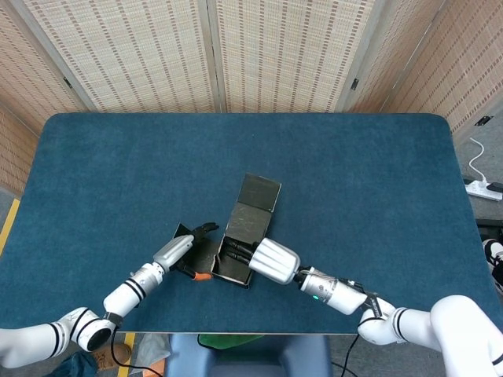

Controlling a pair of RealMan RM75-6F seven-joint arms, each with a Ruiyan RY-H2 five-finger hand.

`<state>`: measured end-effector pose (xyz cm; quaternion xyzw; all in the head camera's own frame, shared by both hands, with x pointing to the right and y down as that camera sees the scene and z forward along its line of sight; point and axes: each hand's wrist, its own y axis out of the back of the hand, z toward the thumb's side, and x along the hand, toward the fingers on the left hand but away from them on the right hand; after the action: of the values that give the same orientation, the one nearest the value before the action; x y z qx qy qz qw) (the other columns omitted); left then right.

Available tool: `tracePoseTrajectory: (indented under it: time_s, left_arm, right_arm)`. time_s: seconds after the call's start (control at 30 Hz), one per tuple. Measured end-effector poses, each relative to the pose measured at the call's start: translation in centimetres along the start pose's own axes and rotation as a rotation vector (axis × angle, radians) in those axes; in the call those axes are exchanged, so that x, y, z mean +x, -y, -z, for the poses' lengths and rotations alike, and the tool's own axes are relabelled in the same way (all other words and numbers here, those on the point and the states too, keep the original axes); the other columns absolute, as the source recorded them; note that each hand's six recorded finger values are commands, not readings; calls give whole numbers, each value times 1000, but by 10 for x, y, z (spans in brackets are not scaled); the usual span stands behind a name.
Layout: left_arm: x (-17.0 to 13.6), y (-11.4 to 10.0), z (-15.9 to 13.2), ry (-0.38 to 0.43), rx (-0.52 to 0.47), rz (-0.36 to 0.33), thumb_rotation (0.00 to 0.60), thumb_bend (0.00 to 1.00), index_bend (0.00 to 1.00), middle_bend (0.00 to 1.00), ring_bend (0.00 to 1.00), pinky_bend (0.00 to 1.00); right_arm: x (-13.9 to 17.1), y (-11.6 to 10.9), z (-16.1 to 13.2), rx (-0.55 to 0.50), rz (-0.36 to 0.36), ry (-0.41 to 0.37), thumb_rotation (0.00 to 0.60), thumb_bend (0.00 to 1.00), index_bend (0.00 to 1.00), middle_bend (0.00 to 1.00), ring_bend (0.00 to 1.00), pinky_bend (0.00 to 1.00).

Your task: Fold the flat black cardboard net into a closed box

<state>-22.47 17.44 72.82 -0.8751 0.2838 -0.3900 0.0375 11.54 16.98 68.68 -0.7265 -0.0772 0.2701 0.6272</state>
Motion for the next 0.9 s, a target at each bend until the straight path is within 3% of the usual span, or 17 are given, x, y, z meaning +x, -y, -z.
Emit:
tracePoseTrajectory:
  time_s: [0.13, 0.33, 0.47, 0.57, 0.73, 0.9]
  left_arm:
    - [-11, -15, -1, 14, -1, -52, 600, 182, 0, 0, 0, 153]
    - [-34, -41, -1, 30, -7, -131, 600, 183, 0, 0, 0, 139]
    - [-44, -48, -1, 29, -9, -145, 600, 182, 0, 0, 0, 137]
    - [-47, -49, -1, 28, -3, -142, 600, 182, 0, 0, 0, 137]
    - [-49, -49, -3, 28, 3, -139, 600, 182, 0, 0, 0, 137]
    - [-50, -51, 0, 18, 13, -139, 600, 180, 0, 0, 0, 135]
  right_arm:
    - [20, -9, 11, -96, -7, 76, 600, 72, 0, 84, 640, 1000]
    - [65, -16, 26, -342, -83, 252, 600, 73, 0, 131, 640, 1000]
    - [97, 2, 35, -514, -179, 390, 600, 73, 0, 139, 640, 1000]
    - [107, 19, 34, -619, -243, 441, 600, 73, 0, 140, 640, 1000]
    - [99, 42, 28, -739, -325, 466, 600, 72, 0, 131, 640, 1000]
    - [60, 50, 21, -848, -346, 448, 600, 73, 0, 104, 640, 1000]
